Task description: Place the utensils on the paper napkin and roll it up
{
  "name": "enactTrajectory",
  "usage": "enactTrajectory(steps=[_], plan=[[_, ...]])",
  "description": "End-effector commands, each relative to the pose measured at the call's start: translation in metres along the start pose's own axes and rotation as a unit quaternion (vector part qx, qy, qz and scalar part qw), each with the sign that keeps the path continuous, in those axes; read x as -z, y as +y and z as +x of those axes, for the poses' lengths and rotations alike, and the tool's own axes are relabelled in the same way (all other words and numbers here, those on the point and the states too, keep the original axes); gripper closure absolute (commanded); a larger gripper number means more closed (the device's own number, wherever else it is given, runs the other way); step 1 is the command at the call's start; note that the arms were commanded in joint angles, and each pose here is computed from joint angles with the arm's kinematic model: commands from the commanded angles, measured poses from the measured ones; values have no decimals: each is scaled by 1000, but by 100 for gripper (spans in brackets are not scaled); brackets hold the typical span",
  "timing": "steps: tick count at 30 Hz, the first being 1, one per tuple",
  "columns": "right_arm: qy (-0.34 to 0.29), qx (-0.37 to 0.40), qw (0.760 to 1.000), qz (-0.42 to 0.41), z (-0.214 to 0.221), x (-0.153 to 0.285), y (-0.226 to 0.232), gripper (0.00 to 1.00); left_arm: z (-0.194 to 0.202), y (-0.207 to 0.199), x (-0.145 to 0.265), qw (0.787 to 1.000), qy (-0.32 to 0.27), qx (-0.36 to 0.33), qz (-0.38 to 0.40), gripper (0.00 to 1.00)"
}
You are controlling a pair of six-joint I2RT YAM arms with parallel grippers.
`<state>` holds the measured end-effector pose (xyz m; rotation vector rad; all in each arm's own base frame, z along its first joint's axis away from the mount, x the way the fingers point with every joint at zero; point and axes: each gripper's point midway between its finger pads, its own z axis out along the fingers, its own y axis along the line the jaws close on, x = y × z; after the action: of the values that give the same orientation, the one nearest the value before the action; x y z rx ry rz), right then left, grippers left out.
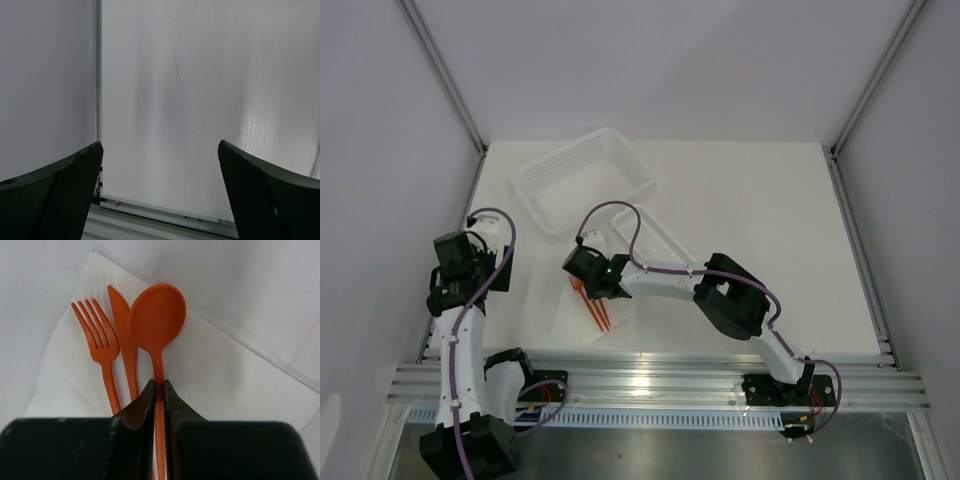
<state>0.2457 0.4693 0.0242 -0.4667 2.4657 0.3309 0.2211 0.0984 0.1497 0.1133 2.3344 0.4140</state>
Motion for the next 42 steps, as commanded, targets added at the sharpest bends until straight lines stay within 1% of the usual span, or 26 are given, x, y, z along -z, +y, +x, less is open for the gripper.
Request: enactTrajectory(steps=[1,3,6,8,13,17,23,26,28,29,30,32,34,35,37,39,40,42], plan=[[4,3,1000,-2,5,2,6,93,-11,5,3,1000,-21,-9,-5,1],[5,3,1000,-2,5,1,6,92,-12,6,3,1000,-22,-9,-5,0],[3,4,1000,-10,3,4,11,87,-11,5,2,1000,-21,-9,-5,1],[2,6,1000,-13,3,6,13,82,-10,3,2,1000,-20,-8,-1,0],[-1,8,1000,-22,-4,13,16,75,-9,-4,1,1000,-23,-4,17,1],[-14,8,999,-32,-16,26,19,75,-10,-7,1,999,-27,-4,23,0],[-37,17,998,-49,-36,51,23,70,-12,-12,2,999,-32,-6,39,0],[-57,19,997,-54,-48,65,13,69,-15,-23,3,997,-38,-2,70,1],[-66,14,996,-54,-58,68,-3,71,-13,-30,4,995,-29,7,91,1],[-63,13,996,-66,-55,71,-8,70,-13,-36,5,994,-30,9,106,2],[-58,8,996,-62,-59,66,-21,69,-14,-38,6,993,-33,9,110,4],[-35,14,998,-46,-46,56,-39,69,-12,-44,5,992,-34,2,122,4],[-23,19,999,-27,-40,47,-54,76,-11,-50,4,991,-35,-5,133,4],[-15,23,999,-17,-34,41,-60,82,-11,-52,4,990,-33,-7,138,5],[-19,17,1000,-15,-32,38,-64,85,-9,-61,5,988,-26,-18,154,7],[-16,7,1000,-21,-23,37,-67,87,-9,-66,6,986,-25,-28,161,9],[-26,0,999,-31,-26,37,-64,87,-7,-72,7,984,-23,-38,171,10],[-17,-11,999,-34,-17,36,-66,90,-4,-80,8,982,-23,-55,181,10]])
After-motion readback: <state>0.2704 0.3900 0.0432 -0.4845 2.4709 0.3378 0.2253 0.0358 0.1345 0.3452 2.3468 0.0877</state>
